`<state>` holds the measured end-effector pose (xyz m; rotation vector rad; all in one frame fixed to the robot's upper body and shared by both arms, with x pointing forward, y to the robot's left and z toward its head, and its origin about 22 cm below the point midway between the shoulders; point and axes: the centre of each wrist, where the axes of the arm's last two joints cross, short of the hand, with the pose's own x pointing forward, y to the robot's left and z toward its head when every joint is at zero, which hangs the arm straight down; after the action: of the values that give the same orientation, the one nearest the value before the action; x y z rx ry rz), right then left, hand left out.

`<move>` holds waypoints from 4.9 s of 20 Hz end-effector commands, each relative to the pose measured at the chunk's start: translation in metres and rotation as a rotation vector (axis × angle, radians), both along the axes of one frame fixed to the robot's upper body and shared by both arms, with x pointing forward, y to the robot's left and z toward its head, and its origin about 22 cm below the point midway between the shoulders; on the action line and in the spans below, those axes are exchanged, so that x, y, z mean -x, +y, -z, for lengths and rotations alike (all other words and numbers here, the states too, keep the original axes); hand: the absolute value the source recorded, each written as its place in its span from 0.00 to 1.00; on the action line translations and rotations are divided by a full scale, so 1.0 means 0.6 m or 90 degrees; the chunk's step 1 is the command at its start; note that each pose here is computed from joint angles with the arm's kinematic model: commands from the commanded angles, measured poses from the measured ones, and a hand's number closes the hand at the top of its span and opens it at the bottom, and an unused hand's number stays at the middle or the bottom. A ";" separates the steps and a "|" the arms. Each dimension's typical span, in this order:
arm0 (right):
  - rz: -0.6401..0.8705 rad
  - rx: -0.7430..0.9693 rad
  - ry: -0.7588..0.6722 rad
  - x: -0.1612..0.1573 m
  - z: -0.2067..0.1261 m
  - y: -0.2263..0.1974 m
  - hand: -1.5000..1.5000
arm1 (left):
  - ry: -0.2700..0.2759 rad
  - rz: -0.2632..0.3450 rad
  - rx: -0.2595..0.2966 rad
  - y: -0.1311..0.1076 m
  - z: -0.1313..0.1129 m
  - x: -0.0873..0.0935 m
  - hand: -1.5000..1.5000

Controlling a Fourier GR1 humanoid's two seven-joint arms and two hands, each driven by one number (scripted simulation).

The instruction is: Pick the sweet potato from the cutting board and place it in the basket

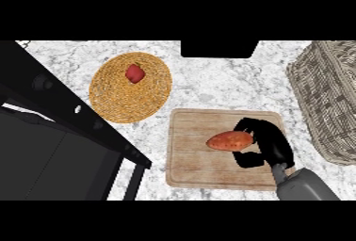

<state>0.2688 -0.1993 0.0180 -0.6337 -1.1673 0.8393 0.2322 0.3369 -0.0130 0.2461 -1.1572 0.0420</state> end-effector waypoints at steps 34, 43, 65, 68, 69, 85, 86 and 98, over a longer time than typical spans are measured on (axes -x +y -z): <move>0.724 0.037 -0.417 -0.340 -0.380 0.030 1.00 | -0.156 0.138 -0.017 -0.071 -0.092 -0.099 0.50; 0.812 0.109 -0.463 -0.350 -0.457 -0.030 1.00 | -0.160 0.136 -0.028 -0.070 -0.094 -0.094 0.50; 0.978 0.248 -0.397 -0.340 -0.427 -0.179 1.00 | -0.139 0.104 -0.021 -0.051 -0.093 -0.083 0.50; 0.966 0.238 -0.394 -0.343 -0.363 -0.171 1.00 | -0.138 0.095 -0.009 -0.032 -0.092 -0.078 0.50; 0.976 0.223 -0.412 -0.337 -0.368 -0.194 1.00 | -0.132 0.101 -0.010 -0.039 -0.083 -0.072 0.50; 1.026 0.208 -0.434 -0.304 -0.267 -0.267 0.00 | -0.136 0.085 -0.017 -0.036 -0.076 -0.062 0.50; 1.022 0.197 -0.446 -0.311 -0.299 -0.258 0.00 | -0.139 0.086 -0.024 -0.027 -0.096 -0.074 0.50; 1.086 0.009 -0.694 -0.277 -0.382 -0.325 0.00 | -0.116 0.041 -0.021 -0.003 -0.069 -0.046 0.50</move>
<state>0.4371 -0.3948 0.2301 -1.9296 -0.9509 -0.7608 0.2195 0.3464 -0.0182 0.2655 -1.1401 0.0553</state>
